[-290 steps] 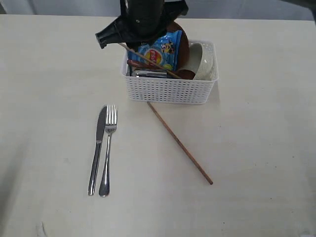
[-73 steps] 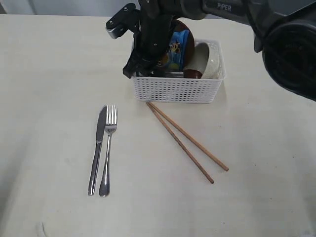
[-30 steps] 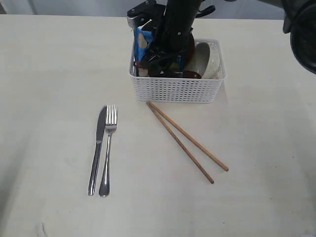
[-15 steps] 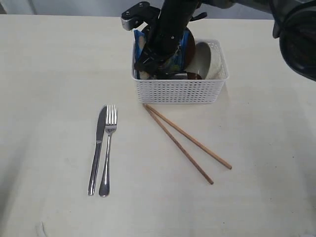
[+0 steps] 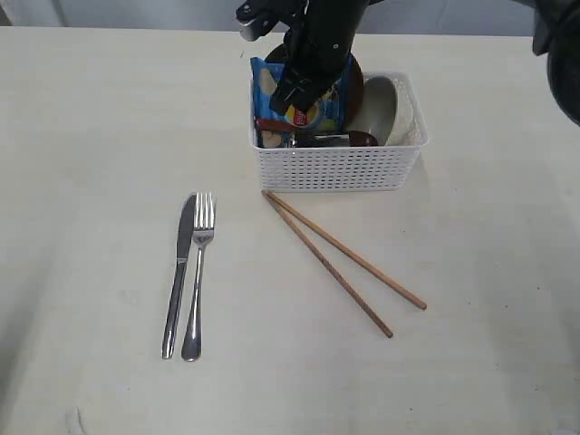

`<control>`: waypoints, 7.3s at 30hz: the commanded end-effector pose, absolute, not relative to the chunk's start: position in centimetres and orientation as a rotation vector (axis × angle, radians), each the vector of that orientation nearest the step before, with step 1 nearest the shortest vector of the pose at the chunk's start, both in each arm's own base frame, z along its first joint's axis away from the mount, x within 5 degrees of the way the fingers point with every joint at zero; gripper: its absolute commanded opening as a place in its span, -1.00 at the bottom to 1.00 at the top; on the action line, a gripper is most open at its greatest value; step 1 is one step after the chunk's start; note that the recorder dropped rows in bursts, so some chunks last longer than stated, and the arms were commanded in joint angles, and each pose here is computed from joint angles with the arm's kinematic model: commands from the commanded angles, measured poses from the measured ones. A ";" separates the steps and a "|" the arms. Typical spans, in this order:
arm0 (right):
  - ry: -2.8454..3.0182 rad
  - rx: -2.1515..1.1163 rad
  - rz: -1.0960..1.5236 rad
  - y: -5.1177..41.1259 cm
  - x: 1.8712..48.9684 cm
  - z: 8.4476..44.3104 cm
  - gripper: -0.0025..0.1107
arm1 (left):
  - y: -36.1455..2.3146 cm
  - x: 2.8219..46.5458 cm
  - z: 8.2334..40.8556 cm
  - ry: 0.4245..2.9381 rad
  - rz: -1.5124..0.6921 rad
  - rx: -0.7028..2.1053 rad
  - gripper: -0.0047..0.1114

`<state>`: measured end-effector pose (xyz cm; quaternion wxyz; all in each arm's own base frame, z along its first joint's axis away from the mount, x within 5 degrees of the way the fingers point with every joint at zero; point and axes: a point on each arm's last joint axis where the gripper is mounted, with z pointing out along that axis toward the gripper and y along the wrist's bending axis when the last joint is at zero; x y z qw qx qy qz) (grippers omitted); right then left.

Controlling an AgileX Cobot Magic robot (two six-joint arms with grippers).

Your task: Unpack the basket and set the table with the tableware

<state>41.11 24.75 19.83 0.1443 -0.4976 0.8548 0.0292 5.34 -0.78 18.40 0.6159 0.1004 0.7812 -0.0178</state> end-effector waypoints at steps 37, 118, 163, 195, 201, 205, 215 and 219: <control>2.005 -1.684 -0.357 25.4 42.8 21.4 -0.01 | -0.8 5.3 18.4 1.791 -0.042 0.227 -0.92; 3.056 -0.409 0.138 4.4 33.8 20.1 -0.68 | -0.8 5.3 18.4 1.791 -0.042 0.227 -0.92; 2.558 -0.909 0.181 27.4 46.0 18.1 -0.03 | -0.8 5.3 18.4 1.791 -0.042 0.227 -0.92; 2.513 -0.999 0.062 26.8 45.0 21.7 -0.96 | -0.8 5.3 18.4 1.791 -0.042 0.227 -0.92; 2.469 -0.973 0.079 26.5 44.5 24.5 -0.96 | -0.8 5.3 18.4 1.791 -0.042 0.227 -0.92; 2.432 -0.952 0.089 26.1 43.9 27.0 -0.96 | -0.8 5.3 18.4 1.791 -0.042 0.227 -0.92; 2.430 -0.875 0.085 23.5 41.5 33.4 -0.96 | -0.8 5.3 18.4 1.791 -0.042 0.227 -0.92; 2.419 -0.792 0.100 22.2 41.1 35.3 -0.96 | -0.8 5.3 18.4 1.791 -0.042 0.227 -0.92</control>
